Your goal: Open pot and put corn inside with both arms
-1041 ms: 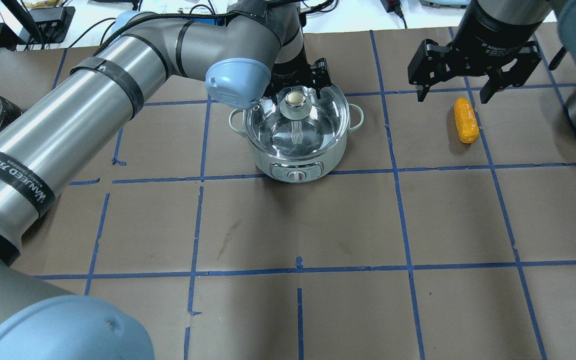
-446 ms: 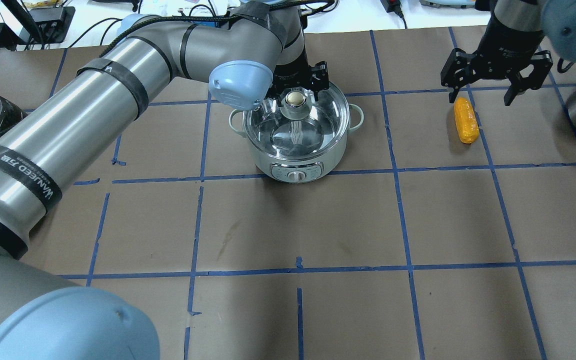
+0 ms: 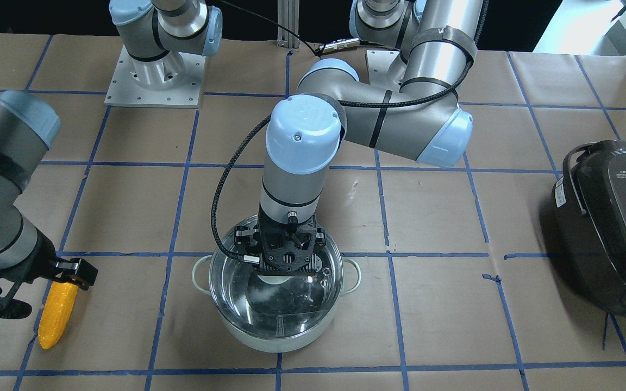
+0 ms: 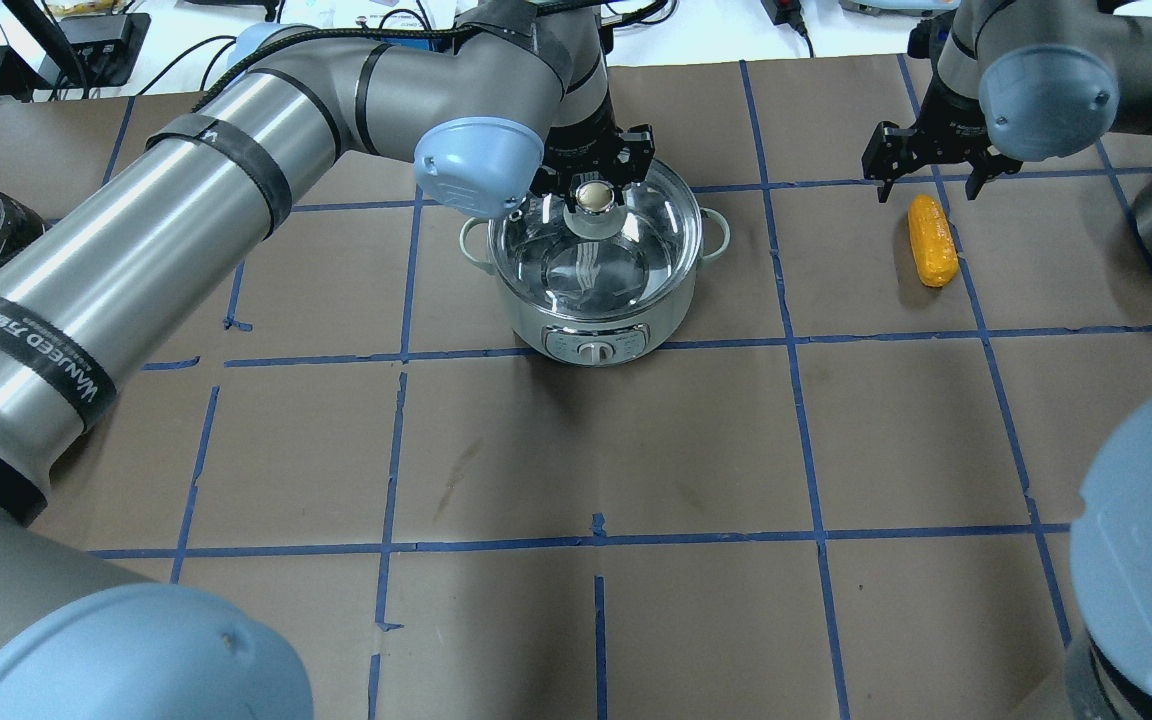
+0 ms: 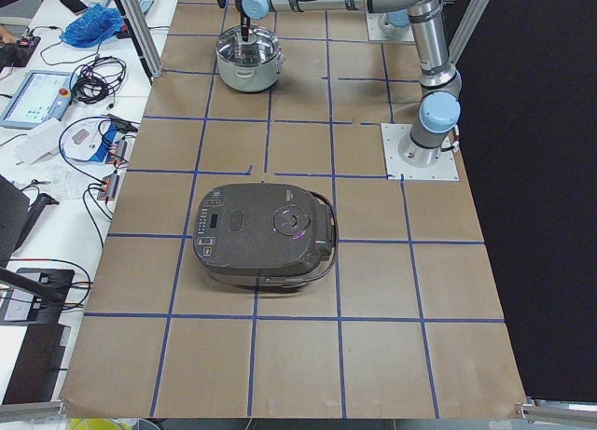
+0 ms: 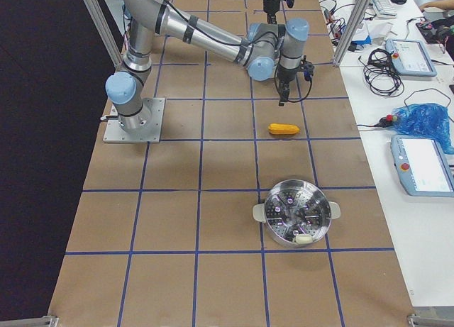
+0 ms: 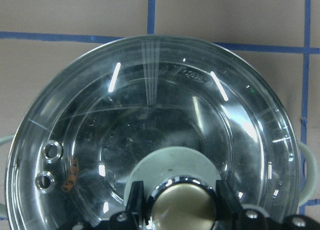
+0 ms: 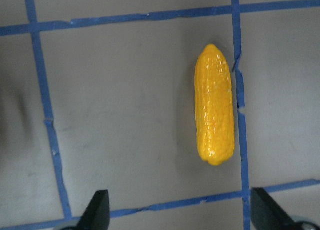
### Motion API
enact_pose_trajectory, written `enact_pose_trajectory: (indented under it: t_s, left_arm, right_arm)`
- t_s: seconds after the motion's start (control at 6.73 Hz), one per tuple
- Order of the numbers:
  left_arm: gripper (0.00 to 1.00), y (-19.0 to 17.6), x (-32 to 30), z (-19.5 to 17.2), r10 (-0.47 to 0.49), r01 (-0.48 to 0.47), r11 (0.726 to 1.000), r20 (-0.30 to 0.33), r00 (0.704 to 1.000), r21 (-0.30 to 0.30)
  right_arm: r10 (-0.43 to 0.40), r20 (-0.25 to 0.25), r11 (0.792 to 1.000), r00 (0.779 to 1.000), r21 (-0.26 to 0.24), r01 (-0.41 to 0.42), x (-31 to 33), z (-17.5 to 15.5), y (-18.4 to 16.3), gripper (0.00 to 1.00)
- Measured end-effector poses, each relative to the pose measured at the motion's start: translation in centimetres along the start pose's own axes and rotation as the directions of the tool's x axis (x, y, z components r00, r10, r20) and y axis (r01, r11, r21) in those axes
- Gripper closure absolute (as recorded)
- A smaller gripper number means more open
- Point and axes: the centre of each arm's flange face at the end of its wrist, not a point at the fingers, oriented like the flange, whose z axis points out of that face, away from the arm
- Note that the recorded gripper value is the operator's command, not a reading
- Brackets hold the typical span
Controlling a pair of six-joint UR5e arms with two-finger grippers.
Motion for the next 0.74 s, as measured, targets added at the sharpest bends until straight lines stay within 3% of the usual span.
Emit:
enact_pose_trajectory:
  t_s: [0.15, 0.45, 0.74]
  left_arm:
    - [1.00, 0.3, 0.0, -1.9, 0.001, -0.001, 1.000, 0.000, 1.000, 0.003]
    - [1.00, 2.1, -1.0, -10.0, 0.017, -0.016, 0.999, 0.028, 0.999, -0.034]
    - [1.00, 1.4, -7.6, -14.9, 0.062, -0.057, 0.997, 0.116, 0.991, -0.051]
  right_arm:
    - [-0.004, 0.000, 1.000, 1.000, 0.012, 0.004, 0.4, 1.7, -0.9, 0.03]
    - [0.023, 0.009, 1.000, 1.000, 0.001, -0.023, 3.1, 4.7, -1.8, 0.05]
    - [0.033, 0.026, 0.999, 0.999, -0.015, -0.033, 4.8, 7.5, -1.7, 0.07]
